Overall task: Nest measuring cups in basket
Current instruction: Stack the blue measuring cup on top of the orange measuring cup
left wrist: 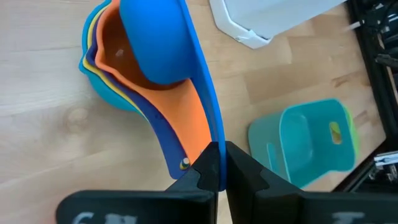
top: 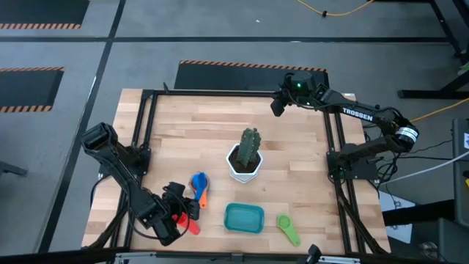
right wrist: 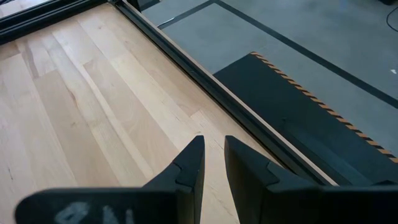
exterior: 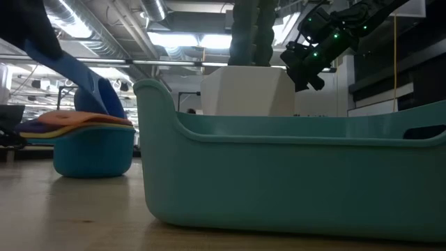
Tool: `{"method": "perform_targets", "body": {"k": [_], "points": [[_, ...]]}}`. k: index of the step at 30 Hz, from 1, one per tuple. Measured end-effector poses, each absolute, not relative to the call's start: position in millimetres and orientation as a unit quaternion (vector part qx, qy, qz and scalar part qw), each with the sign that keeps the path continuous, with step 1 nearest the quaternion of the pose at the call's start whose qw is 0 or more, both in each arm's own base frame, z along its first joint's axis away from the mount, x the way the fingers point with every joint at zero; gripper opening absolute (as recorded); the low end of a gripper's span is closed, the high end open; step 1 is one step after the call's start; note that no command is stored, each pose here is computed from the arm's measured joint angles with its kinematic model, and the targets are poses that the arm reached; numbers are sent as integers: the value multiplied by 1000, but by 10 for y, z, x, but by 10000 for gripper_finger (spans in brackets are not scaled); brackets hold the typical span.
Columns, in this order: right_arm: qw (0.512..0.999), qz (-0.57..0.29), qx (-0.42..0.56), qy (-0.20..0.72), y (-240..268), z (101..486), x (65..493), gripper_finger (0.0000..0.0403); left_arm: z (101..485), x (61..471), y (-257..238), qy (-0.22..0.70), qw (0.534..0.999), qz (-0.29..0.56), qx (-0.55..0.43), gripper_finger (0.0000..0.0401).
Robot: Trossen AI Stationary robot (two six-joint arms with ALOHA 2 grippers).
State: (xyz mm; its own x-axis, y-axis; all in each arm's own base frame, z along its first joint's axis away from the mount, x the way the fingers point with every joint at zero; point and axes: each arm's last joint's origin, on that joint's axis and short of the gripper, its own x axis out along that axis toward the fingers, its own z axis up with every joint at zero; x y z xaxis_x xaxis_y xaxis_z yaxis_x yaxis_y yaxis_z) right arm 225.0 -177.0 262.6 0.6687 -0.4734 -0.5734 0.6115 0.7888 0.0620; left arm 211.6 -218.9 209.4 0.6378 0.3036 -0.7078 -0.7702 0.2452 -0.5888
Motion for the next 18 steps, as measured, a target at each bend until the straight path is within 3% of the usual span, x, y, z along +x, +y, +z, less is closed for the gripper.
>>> {"method": "perform_targets", "body": {"k": [8, 18], "points": [[905, -300, 125, 275, -1771, 2628, 2251, 68, 2091, 2131, -2177, 241, 748, 359, -504, 17], [906, -300, 125, 273, -1771, 2630, 2252, 68, 2069, 2204, -2105, 290, 723, 371, -505, 78]]}}
